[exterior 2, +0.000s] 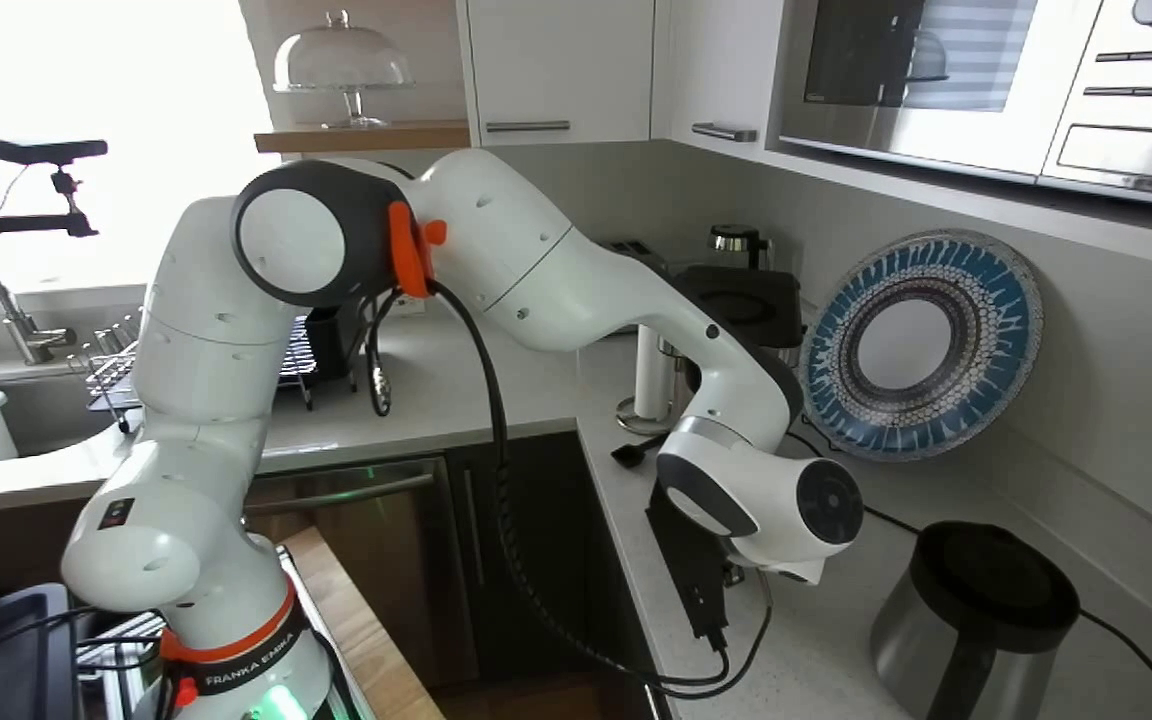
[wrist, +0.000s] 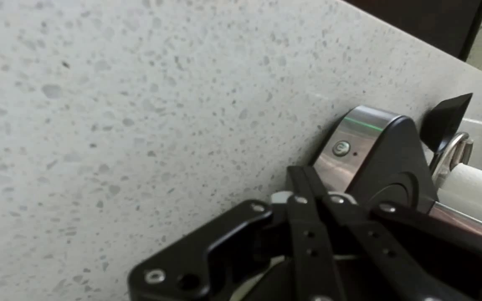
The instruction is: Push the bottom left button on the coffee machine
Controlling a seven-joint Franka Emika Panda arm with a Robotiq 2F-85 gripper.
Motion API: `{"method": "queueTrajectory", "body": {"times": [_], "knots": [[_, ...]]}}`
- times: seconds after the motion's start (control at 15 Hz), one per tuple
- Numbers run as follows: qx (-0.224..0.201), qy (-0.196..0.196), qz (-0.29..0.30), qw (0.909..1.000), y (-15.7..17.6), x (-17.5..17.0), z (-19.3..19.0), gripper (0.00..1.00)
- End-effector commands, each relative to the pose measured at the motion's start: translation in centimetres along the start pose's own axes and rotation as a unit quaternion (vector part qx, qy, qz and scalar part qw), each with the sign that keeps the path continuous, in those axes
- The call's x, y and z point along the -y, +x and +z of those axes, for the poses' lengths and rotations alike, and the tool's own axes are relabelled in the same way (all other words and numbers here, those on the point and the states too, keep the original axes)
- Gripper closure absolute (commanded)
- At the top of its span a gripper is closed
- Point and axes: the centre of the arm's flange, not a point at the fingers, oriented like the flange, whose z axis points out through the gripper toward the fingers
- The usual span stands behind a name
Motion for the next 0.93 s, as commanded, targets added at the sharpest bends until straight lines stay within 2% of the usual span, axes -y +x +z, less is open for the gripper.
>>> {"method": "queueTrajectory", "body": {"times": [0.0,0.87], "knots": [[-0.008,0.001,0.013,0.9999,0.5,-0.4,0.8,1.0],[-0.002,0.004,0.02,0.9998,0.1,0.5,-0.4,1.0]]}}
